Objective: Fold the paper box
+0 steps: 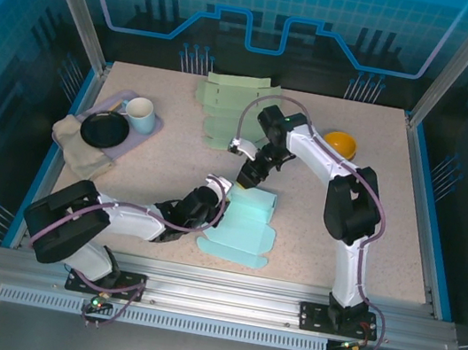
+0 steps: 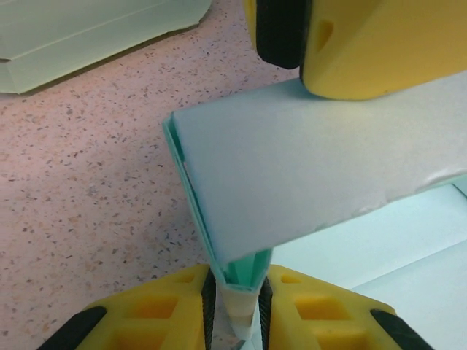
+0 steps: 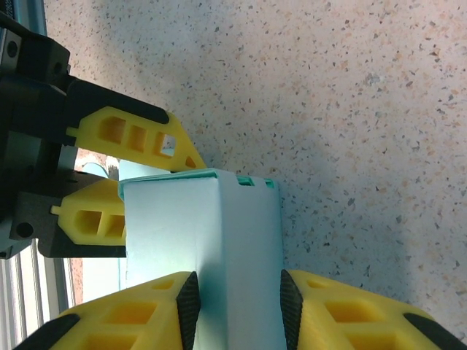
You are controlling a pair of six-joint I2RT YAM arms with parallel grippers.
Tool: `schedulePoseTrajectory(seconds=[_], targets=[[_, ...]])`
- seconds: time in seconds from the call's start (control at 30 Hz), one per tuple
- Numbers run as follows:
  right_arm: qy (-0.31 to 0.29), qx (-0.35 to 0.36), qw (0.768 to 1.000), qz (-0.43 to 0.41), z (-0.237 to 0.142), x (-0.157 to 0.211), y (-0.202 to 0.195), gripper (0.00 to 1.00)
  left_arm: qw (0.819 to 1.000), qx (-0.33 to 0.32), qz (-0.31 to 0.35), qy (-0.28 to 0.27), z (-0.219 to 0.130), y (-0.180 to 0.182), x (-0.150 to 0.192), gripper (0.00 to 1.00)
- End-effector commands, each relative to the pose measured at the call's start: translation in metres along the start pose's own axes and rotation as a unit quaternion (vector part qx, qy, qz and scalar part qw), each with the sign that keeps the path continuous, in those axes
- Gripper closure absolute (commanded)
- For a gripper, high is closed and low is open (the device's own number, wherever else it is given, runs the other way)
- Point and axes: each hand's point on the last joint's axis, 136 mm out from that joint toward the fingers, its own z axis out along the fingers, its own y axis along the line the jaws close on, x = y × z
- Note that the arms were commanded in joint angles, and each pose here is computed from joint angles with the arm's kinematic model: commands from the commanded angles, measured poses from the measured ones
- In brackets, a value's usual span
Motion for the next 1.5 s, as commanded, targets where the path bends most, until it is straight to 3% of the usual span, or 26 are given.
schedulePoseTrajectory(seconds=[0.0,0.23,0.37,0.63,0.83,1.0,1.13,1.47], targets=[[0.029,-0.016,0.999,0.004,0.033,0.012,0.003,0.63,0.999,-0.005,0.018,-0.037,0.003,-0.007,-0.025,0.79],[0.025,-0.028,0.999,0.017,0.04,0.02,0.008,0.64,0.998,-0.043,0.016,-0.036,0.023,-0.001,-0.032,0.91],[0.017,-0.026,0.999,0.027,0.043,0.02,0.007,0.65,0.992,-0.123,-0.01,-0.014,0.032,0.021,-0.027,0.99],[-0.007,-0.023,0.998,0.058,0.048,0.016,-0.002,0.66,0.977,-0.213,-0.001,0.026,0.038,0.043,-0.017,0.99],[-0.01,-0.017,0.997,0.079,0.054,0.019,-0.011,0.66,0.971,-0.235,0.004,0.046,0.036,0.048,-0.011,0.99],[-0.005,0.003,0.994,0.106,0.054,0.024,-0.024,0.66,0.969,-0.24,-0.002,0.055,0.039,0.049,-0.008,0.92],[-0.002,0.013,0.993,0.117,0.053,0.027,-0.029,0.66,0.956,-0.277,-0.036,0.084,0.038,0.068,-0.002,1.0],[0.006,0.026,0.989,0.144,0.058,0.034,-0.034,0.66,0.936,-0.329,-0.029,0.122,0.039,0.081,0.012,1.0]])
